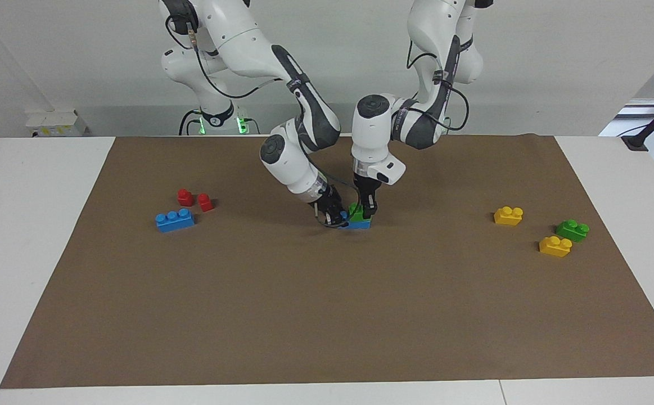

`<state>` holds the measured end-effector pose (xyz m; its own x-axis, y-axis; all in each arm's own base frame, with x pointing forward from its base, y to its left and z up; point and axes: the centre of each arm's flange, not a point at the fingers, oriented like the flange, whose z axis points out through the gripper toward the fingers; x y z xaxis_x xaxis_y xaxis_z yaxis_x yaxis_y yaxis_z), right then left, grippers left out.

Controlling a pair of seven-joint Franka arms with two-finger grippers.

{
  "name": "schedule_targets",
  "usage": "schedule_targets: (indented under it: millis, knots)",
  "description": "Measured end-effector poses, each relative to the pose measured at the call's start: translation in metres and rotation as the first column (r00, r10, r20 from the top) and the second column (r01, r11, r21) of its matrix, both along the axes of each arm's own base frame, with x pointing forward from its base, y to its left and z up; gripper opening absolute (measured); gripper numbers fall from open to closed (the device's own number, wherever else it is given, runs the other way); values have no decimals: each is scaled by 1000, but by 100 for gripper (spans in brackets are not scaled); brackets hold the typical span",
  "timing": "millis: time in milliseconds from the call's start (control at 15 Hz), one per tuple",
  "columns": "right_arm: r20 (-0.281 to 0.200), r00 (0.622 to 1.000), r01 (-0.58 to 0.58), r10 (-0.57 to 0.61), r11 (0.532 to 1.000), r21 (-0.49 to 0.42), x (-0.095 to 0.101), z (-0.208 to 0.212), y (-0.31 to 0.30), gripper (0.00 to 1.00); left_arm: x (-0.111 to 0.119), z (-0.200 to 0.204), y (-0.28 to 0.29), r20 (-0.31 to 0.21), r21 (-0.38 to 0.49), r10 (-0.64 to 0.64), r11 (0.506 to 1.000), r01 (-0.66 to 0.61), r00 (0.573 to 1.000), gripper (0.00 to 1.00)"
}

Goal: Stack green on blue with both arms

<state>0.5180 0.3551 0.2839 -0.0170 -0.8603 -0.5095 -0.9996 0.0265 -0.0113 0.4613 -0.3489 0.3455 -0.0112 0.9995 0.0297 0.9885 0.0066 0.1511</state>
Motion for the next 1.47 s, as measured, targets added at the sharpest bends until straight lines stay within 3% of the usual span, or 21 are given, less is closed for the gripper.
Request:
schedule_targets:
  millis: [133,200,400,600,800,1067,1267,1467]
  knots:
    - [0,1000,1,-1,1000,0,0,0,0,34,5,-9,6,-4,16,5,1000,-5,1000,58]
    - [0,1000,1,-1,1000,0,0,0,0,39,10,-10,12,-2,18,14,1000,-14,1000,71]
    - [0,1000,6,-6,1000,0,2,0,-3,70,31,6,40,17,14,27,1000,-27,999,100]
    - [-40,999,33,-32,999,14,21,9,-32,100,46,26,72,19,28,-4,1000,4,1000,100]
    - [-53,998,23,-20,998,51,50,45,-92,100,63,46,104,19,46,-53,998,52,998,100]
    - [27,987,-158,157,988,-1,66,92,-179,100,78,61,146,-6,83,-183,980,183,983,100]
    - [91,924,-364,372,927,-88,66,129,-241,100,88,69,178,-49,110,-290,950,294,956,100]
    - [116,810,-551,575,813,-187,68,173,-287,100,97,78,206,-98,127,-410,899,420,907,100]
